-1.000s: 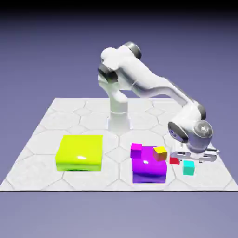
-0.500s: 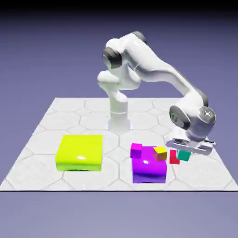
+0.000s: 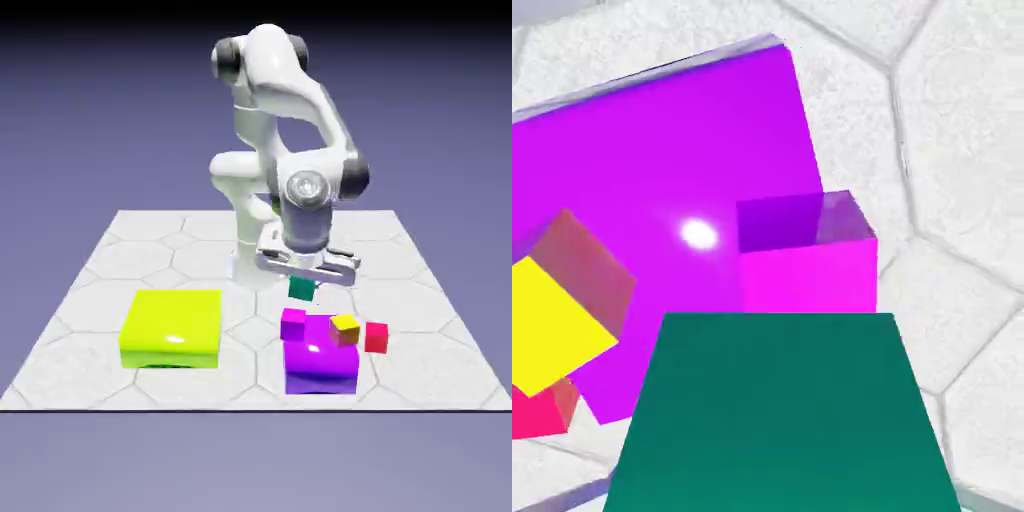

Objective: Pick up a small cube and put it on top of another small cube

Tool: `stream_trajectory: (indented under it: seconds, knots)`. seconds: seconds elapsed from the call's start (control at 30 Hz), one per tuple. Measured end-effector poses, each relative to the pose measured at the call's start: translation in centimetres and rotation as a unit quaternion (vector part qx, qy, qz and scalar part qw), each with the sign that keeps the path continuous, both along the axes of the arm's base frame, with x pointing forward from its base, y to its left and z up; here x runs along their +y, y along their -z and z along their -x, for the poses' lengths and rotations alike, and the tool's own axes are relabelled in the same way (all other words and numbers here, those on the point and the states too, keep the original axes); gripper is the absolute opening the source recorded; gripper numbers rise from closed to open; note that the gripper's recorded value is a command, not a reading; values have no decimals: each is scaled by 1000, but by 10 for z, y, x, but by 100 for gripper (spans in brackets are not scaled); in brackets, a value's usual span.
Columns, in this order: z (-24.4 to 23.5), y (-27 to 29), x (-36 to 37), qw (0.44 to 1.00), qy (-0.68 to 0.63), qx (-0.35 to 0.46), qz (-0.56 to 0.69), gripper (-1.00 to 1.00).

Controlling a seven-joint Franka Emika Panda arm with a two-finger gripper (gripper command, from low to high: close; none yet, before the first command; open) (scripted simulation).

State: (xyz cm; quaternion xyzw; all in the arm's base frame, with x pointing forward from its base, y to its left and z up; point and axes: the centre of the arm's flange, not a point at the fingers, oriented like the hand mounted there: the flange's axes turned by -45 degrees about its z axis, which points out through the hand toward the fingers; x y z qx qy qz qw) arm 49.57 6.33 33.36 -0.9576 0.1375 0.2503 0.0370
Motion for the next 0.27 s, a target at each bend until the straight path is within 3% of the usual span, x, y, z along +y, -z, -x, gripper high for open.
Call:
stream_trajectory:
  seconds: [0.17,0.2,0.27]
  knots:
    - [23,63,7,1000,0,0,0,-100]
    - [23,64,7,1000,0,0,0,100]
    - [24,64,7,1000,-1,0,1,100]
